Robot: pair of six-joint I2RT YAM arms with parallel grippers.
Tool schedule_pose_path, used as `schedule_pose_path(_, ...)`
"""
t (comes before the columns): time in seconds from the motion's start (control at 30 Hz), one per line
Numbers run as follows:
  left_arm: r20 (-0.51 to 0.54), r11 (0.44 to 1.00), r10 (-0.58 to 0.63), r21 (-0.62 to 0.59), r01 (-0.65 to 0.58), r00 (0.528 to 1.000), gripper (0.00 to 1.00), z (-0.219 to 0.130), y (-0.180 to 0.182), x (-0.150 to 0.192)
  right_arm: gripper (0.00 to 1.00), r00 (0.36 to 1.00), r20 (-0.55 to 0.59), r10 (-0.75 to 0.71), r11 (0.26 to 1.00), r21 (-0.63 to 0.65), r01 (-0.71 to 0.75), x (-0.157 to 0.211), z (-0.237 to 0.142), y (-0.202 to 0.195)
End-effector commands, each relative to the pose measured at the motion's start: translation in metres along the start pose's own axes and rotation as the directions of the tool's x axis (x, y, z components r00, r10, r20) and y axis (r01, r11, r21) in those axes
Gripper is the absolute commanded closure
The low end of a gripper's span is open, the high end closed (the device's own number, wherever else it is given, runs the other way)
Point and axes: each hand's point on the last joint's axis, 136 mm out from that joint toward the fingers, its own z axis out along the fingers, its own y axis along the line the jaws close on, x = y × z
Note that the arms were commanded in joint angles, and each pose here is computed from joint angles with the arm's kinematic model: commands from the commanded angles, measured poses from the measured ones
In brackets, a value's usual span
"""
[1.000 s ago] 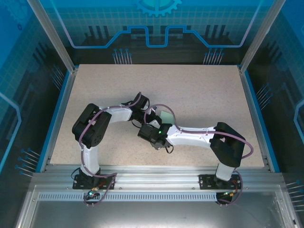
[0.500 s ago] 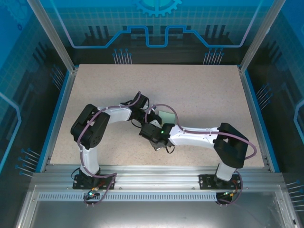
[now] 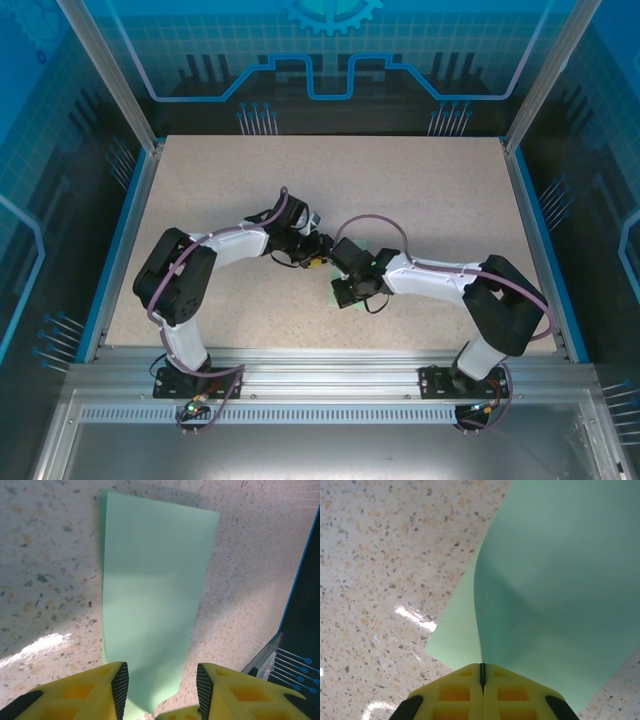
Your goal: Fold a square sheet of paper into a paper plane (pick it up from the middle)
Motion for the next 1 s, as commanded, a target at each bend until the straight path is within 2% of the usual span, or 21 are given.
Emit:
schedule_pose_path(0.0, 0.001, 1.000, 0.019, -0.004, -0.019, 1.000, 0.57, -0.008, -0.001, 0.008, 0.94, 0.999, 0.050, 0.017, 0.992, -0.129, -0.010, -0.014, -0.012, 0.008)
schedule_pose_path(0.5, -0.036, 0.998, 0.051, 0.026, -0.050, 0.998, 0.66, -0.004, -0.004, 0.017, 0.90, 0.995, 0.009, 0.101, 0.957, -0.275, -0.095, -0.014, -0.017, -0.023)
schedule_pose_path(0.97, -0.055, 0.997, 0.075, 0.032, -0.073, 0.996, 0.66, 0.001, -0.011, 0.021, 0.87, 0.995, -0.026, 0.099, 0.961, -0.256, -0.102, -0.017, -0.020, -0.048)
